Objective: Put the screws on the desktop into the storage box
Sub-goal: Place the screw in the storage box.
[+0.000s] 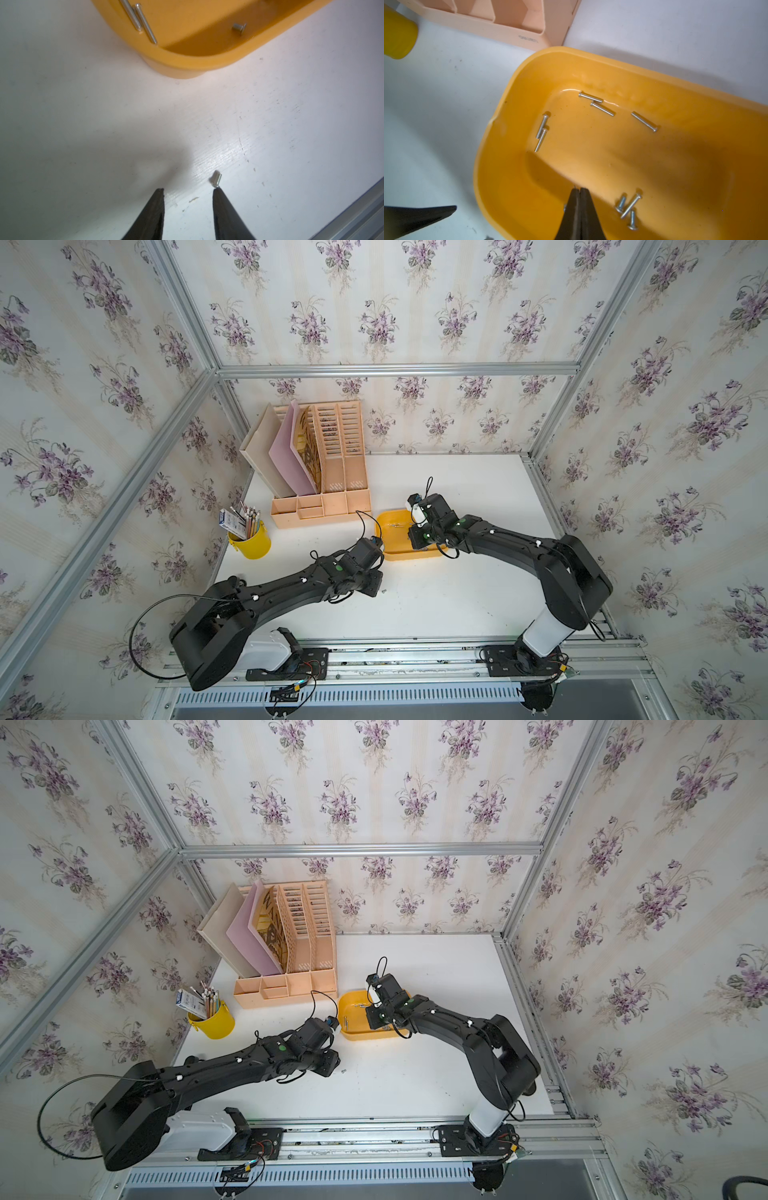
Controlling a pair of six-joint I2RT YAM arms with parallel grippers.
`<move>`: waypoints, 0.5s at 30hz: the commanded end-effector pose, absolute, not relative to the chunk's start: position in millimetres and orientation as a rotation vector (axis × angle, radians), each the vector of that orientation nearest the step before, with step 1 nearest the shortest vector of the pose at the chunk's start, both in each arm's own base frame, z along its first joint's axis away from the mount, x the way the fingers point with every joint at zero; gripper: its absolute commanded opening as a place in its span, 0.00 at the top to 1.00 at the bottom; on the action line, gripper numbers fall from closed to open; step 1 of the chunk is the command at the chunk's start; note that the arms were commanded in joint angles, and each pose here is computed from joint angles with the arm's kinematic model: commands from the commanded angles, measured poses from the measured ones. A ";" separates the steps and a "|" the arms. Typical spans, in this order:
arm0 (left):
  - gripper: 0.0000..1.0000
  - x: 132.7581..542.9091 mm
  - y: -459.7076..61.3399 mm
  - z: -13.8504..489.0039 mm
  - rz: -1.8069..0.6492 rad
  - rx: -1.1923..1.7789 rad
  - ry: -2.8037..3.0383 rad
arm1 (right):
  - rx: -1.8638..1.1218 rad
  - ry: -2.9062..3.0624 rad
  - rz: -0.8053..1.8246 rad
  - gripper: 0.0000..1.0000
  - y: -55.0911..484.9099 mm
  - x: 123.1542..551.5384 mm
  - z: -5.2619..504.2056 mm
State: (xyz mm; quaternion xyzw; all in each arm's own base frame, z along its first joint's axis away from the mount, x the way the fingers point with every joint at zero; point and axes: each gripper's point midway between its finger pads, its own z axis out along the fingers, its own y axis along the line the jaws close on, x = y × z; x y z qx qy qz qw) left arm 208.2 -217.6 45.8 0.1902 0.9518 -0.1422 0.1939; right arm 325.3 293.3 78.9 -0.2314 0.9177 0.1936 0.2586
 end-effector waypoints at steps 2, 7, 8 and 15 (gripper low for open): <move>0.52 204.7 -225.1 44.7 -0.448 0.532 2.678 | -0.664 2.489 0.535 0.90 297.2 330.5 71.6; 0.50 201.1 -228.6 41.5 -0.471 0.541 2.689 | -0.656 2.483 0.503 0.78 294.7 334.9 71.1; 0.49 200.6 -230.8 41.2 -0.474 0.551 2.688 | -0.658 2.483 0.499 0.78 294.4 334.7 71.7; 0.49 197.7 -240.4 35.1 -0.478 0.611 2.693 | -0.647 2.457 0.498 0.77 289.7 331.7 83.5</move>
